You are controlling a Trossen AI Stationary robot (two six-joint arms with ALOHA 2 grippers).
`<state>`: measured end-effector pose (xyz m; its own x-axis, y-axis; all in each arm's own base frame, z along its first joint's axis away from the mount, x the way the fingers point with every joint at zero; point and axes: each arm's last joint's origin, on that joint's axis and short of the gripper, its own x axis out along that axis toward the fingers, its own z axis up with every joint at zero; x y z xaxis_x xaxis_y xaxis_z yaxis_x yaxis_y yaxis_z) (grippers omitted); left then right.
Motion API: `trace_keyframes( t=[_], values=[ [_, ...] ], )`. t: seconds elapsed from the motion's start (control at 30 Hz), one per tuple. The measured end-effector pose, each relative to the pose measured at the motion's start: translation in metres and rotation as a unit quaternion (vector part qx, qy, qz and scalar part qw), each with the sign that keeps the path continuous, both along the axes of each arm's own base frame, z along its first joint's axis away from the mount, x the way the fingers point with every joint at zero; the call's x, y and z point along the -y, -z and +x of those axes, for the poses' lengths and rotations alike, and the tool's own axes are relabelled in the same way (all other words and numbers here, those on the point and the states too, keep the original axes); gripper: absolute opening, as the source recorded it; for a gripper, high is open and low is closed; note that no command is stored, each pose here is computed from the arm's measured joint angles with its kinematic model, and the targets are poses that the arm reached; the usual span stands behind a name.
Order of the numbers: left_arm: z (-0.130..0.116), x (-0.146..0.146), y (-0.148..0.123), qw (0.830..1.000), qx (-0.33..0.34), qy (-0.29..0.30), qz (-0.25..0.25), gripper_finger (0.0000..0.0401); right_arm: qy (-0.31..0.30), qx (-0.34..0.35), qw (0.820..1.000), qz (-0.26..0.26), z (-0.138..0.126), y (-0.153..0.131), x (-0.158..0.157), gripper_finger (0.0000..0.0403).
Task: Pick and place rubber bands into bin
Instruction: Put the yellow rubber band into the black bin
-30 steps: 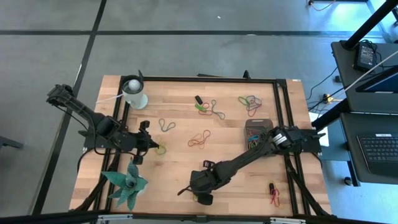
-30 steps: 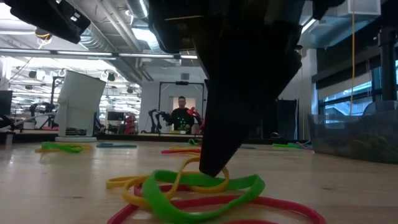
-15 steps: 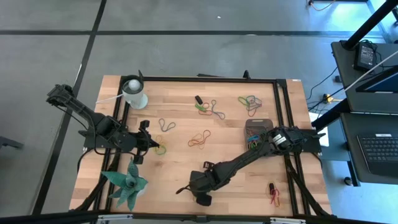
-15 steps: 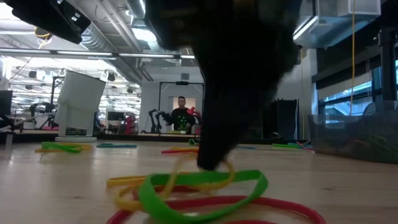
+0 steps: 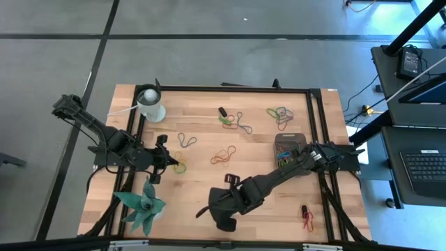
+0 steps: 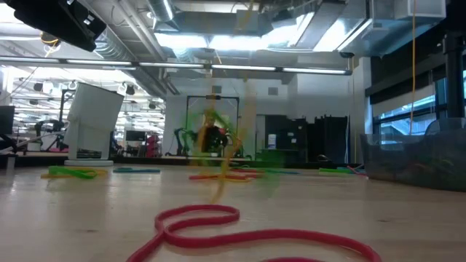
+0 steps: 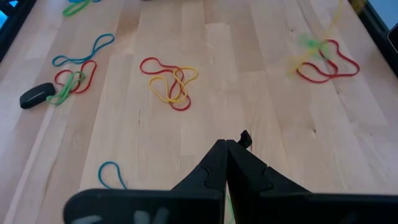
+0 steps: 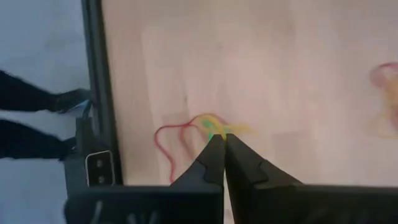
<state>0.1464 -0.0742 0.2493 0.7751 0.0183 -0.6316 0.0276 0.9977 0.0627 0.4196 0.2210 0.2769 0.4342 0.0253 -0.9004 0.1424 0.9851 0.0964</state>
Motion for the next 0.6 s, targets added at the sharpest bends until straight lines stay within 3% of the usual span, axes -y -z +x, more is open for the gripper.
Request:
trace_keyframes(
  t=[0.13,0.3,0.6],
  values=[
    [0.0,0.0,0.0,1.0,0.0,0.0,0.0,0.0002,0.012,0.019,1.0,-0.021,-0.004,-0.022,0.004,0.0002],
    [0.0,0.0,0.0,1.0,0.0,0.0,0.0,0.0002,0.015,0.001,0.999,-0.034,-0.007,-0.018,0.006,0.0002],
    [0.0,0.0,0.0,1.0,-0.003,0.001,0.0,0.0002,0.093,-0.048,0.993,-0.056,-0.025,-0.023,0.012,0.0001]
  ],
)
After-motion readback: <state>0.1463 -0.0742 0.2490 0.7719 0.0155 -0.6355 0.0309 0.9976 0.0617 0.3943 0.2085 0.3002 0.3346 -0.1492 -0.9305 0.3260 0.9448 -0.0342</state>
